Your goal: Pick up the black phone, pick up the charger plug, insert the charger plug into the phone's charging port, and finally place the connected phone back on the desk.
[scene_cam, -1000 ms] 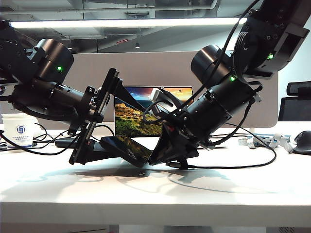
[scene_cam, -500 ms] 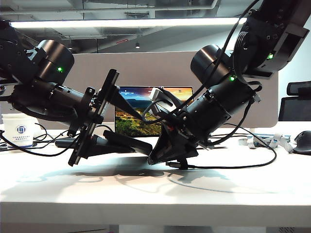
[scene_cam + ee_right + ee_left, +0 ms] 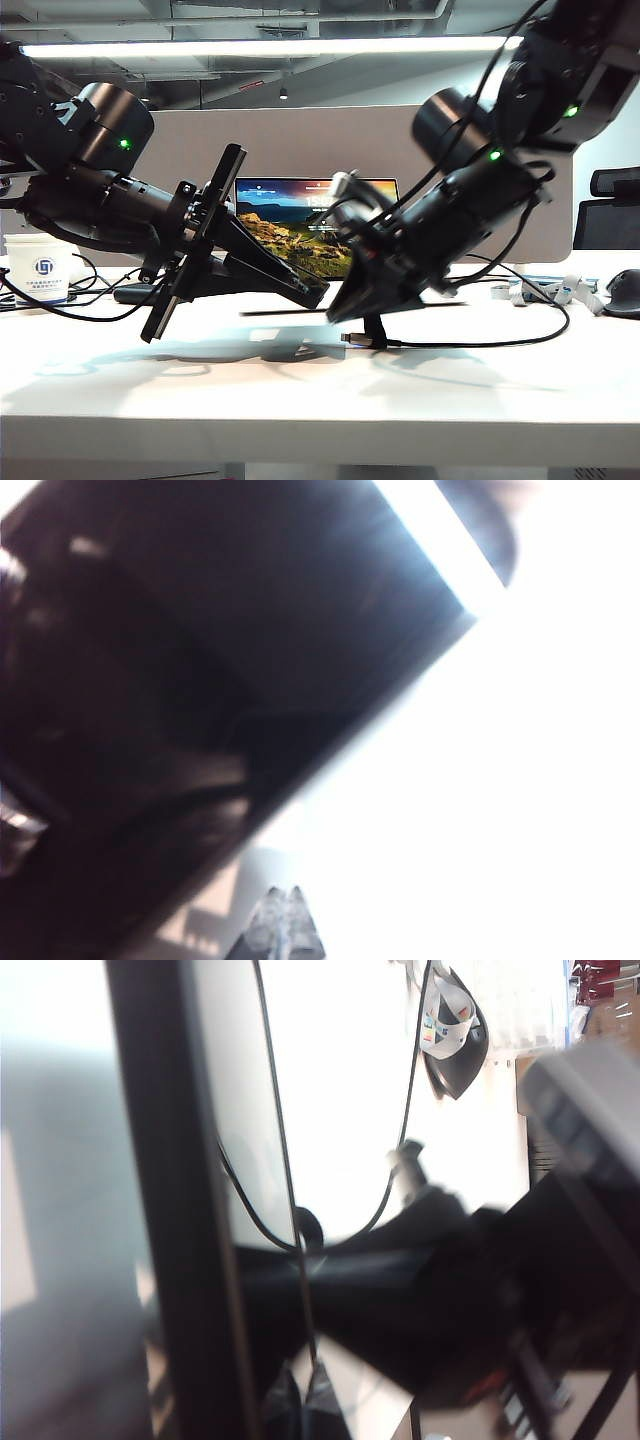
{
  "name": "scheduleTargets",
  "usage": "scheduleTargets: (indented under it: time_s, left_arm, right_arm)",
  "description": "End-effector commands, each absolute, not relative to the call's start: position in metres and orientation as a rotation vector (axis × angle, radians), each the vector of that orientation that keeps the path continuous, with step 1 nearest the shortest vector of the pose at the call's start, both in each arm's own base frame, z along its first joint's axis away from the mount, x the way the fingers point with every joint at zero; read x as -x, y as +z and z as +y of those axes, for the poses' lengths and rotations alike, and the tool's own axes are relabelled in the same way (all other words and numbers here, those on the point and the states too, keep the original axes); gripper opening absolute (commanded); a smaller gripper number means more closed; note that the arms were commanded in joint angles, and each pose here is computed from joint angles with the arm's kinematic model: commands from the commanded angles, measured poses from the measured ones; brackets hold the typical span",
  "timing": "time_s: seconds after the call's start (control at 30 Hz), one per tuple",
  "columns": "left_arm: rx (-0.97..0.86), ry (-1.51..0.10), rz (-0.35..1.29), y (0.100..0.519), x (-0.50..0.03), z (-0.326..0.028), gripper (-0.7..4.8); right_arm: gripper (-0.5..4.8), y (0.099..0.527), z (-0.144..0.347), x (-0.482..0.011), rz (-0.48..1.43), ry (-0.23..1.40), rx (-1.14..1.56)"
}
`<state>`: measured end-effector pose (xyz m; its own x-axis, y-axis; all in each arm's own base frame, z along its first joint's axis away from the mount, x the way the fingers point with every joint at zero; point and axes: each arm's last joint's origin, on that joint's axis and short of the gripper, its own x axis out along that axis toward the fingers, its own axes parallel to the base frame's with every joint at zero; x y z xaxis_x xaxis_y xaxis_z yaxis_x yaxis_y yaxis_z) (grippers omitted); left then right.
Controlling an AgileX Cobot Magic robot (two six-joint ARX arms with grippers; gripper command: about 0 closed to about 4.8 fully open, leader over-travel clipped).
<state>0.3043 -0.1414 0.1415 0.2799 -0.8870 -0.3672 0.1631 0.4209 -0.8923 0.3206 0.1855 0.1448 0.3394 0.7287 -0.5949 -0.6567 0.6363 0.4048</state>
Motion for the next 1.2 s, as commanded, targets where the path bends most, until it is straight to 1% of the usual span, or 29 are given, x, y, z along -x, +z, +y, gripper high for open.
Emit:
scheduleTargets:
  time_s: [0.03,0.1,0.13,0.17,0.2,0.23,0.27,0.3,0.33,0.47,0.63,0.7,0.73,0.77,0.8,0.87,1.0,1.13,1.2]
  left_arm:
    - [0.825,-0.937,0.923,0.154,-0.309,-0.144,-0.06]
    - [0.777,-1.023,0.821,0.162,-0.311,-0.146,-0.06]
    - [0.736,-1.09,0.727,0.17,-0.312,-0.147,-0.06]
    - [0.715,-1.119,0.682,0.173,-0.313,-0.147,-0.06]
    - [0.656,-1.182,0.563,0.182,-0.314,-0.148,-0.06]
    - [0.635,-1.201,0.511,0.186,-0.314,-0.148,-0.06]
    - [0.581,-1.238,0.396,0.194,-0.314,-0.148,-0.06]
    - [0.545,-1.255,0.335,0.198,-0.314,-0.148,-0.06]
    - [0.488,-1.277,0.242,0.203,-0.313,-0.148,-0.06]
    - [0.378,-1.312,0.087,0.211,-0.311,-0.147,-0.06]
    - [0.338,-1.35,-0.036,0.228,-0.305,-0.146,-0.06]
    - [0.321,-1.355,-0.095,0.241,-0.3,-0.143,-0.06]
    - [0.312,-1.361,-0.124,0.25,-0.296,-0.142,-0.06]
    - [0.307,-1.368,-0.133,0.254,-0.295,-0.141,-0.06]
    - [0.296,-1.386,-0.147,0.259,-0.292,-0.141,-0.06]
    - [0.283,-1.408,-0.16,0.264,-0.288,-0.141,-0.06]
    - [0.284,-1.444,-0.159,0.265,-0.283,-0.15,-0.06]
    - [0.289,-1.515,-0.164,0.265,-0.271,-0.169,-0.06]
    - [0.292,-1.54,-0.162,0.266,-0.267,-0.176,-0.06]
  right_arm:
    - [-0.05,0.169,0.168,-0.329,0.727,0.839,-0.107]
    - [-0.05,0.184,0.157,-0.331,0.682,0.815,-0.119]
    - [-0.05,0.195,0.15,-0.331,0.647,0.804,-0.124]
    - [-0.05,0.2,0.147,-0.331,0.629,0.8,-0.125]
    - [-0.05,0.213,0.143,-0.329,0.583,0.796,-0.127]
    - [-0.05,0.219,0.141,-0.329,0.56,0.795,-0.128]
    - [-0.05,0.233,0.136,-0.326,0.508,0.793,-0.127]
    - [-0.05,0.241,0.134,-0.323,0.479,0.793,-0.126]
    - [-0.05,0.254,0.132,-0.319,0.432,0.818,-0.128]
    - [-0.05,0.292,0.125,-0.302,0.28,0.933,-0.13]
    - [-0.05,0.321,0.119,-0.283,0.175,0.993,-0.119]
    - [-0.05,0.33,0.116,-0.277,0.143,1.033,-0.115]
    - [-0.02,0.336,0.114,-0.271,0.125,1.088,-0.112]
    - [0.19,0.338,0.114,-0.269,0.113,1.116,-0.109]
    - [1.26,0.342,0.113,-0.266,0.09,1.169,-0.105]
    - [2.27,0.348,0.113,-0.262,0.068,1.206,-0.119]
    - [2.25,0.356,0.112,-0.26,0.014,1.226,-0.137]
    - [2.25,0.359,0.112,-0.26,-0.017,1.235,-0.139]
    - [2.12,0.359,0.112,-0.26,-0.009,1.24,-0.149]
